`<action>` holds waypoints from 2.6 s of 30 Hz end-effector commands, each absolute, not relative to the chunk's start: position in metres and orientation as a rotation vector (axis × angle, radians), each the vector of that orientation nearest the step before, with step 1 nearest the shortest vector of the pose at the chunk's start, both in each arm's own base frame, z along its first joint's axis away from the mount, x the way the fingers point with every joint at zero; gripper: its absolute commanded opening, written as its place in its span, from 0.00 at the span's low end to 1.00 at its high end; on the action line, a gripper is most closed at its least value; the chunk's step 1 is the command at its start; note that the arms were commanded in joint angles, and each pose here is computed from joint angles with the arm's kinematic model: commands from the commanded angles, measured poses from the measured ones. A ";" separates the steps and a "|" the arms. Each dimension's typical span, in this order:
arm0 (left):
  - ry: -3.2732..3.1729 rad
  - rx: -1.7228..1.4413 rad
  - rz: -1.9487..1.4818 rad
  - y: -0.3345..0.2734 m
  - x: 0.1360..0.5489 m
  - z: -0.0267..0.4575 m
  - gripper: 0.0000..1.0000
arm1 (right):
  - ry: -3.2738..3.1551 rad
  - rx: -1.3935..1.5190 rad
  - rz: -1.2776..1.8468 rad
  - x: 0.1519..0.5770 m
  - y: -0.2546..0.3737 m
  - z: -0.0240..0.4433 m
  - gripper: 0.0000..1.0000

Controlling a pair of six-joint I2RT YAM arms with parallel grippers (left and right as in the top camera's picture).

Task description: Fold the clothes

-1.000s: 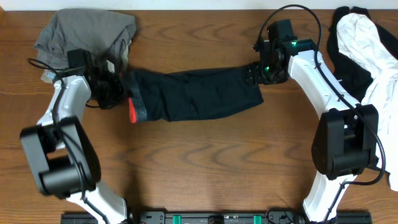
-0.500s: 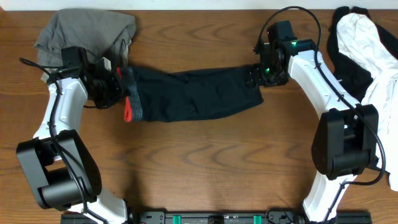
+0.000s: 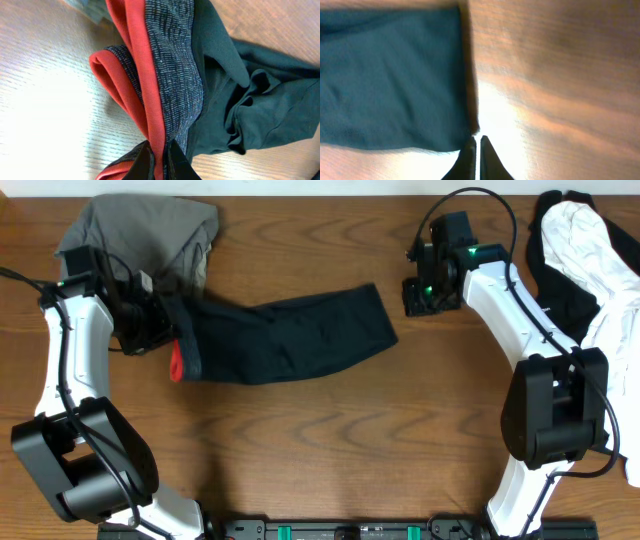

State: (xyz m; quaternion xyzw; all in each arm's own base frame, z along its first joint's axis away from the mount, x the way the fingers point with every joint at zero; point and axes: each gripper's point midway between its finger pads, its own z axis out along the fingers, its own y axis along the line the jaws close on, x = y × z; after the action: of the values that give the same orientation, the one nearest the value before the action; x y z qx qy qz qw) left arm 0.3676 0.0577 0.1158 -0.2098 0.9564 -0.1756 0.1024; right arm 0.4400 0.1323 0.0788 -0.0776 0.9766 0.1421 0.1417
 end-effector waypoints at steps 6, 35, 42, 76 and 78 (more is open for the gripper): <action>2.797 -0.507 -0.463 0.050 0.375 0.136 0.06 | 2.671 -0.224 0.767 0.435 0.180 0.066 0.01; 2.661 -0.193 -0.533 -0.058 0.423 0.196 0.06 | 2.729 -0.226 0.925 0.419 0.194 -0.040 0.01; 2.589 -0.027 -0.588 -0.128 0.432 0.208 0.06 | 2.741 -0.226 0.925 0.417 0.194 -0.041 0.01; 2.635 0.226 -0.663 -0.270 0.423 0.146 0.98 | 2.771 -0.159 0.911 0.416 0.188 -0.044 0.01; 2.628 0.229 -0.666 -0.271 0.424 0.147 0.98 | 2.770 -0.134 0.913 0.418 0.186 -0.044 0.01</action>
State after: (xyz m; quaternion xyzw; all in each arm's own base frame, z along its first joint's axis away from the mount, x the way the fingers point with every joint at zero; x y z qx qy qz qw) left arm 0.4184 -0.2677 0.1371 0.0808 0.9486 -0.2358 0.1949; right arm 0.4346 0.1996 -0.0013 -0.0820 0.9218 0.3438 0.1593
